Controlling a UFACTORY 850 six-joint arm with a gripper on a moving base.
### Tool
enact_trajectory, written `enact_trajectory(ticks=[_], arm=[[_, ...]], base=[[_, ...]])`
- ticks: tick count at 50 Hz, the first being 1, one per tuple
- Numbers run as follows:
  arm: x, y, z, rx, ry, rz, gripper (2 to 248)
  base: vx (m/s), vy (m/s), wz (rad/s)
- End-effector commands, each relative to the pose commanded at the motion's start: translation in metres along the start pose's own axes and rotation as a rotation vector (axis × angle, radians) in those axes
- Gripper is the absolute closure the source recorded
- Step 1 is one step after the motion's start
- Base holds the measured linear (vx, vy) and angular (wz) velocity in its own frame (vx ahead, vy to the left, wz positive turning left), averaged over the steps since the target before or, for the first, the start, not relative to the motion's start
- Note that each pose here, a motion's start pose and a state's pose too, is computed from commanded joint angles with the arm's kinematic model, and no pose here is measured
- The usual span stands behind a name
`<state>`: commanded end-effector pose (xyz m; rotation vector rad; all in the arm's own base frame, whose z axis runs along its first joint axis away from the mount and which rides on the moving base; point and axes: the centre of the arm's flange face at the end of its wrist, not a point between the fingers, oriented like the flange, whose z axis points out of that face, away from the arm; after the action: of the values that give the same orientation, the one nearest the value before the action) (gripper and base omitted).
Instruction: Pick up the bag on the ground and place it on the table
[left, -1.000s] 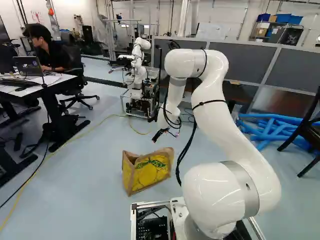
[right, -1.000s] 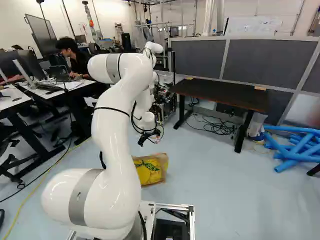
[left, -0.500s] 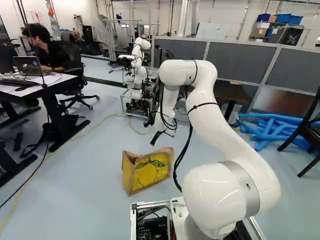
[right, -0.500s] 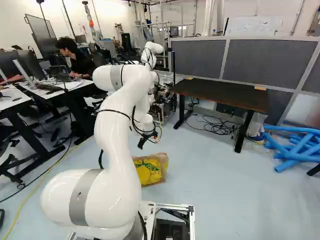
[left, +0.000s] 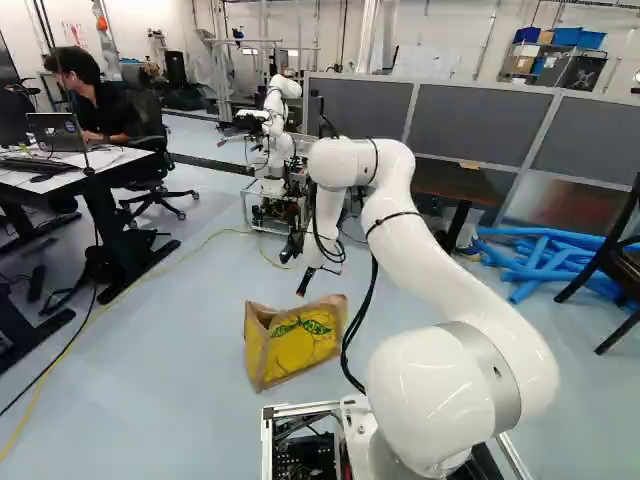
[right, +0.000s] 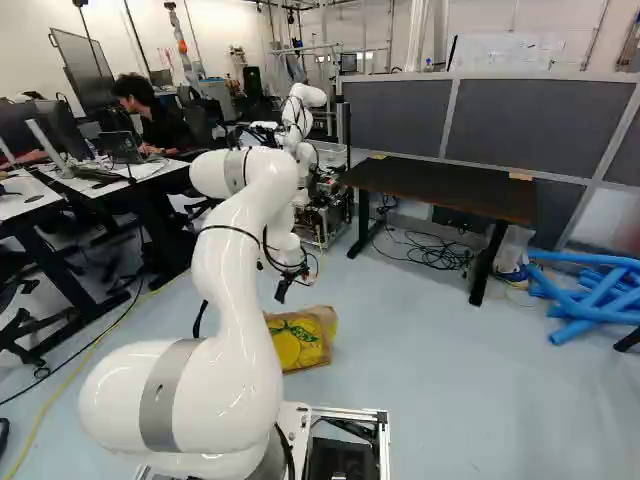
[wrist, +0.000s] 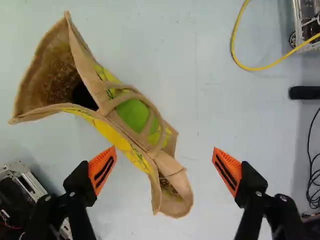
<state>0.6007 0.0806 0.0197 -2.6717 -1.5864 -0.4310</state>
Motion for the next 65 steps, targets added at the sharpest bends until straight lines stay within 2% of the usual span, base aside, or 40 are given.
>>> enact_trajectory(ticks=[7,21,34,60,65], arm=[[-0.003,-0.001,0.010,0.009,-0.017,-0.073,3],[-0.010,-0.003,0.031,0.028,-0.049,-0.273,3],[-0.014,-0.005,0.050,0.043,-0.055,-0.442,3],[-0.023,-0.009,0.088,0.062,-0.052,-0.720,3],[-0.024,-0.010,0.096,0.065,-0.052,-0.748,3]], base=[[0.000,0.000,0.000],[0.000,0.000,0.000],[0.000,0.000,0.000],[0.000,0.000,0.000],[0.000,0.000,0.000]])
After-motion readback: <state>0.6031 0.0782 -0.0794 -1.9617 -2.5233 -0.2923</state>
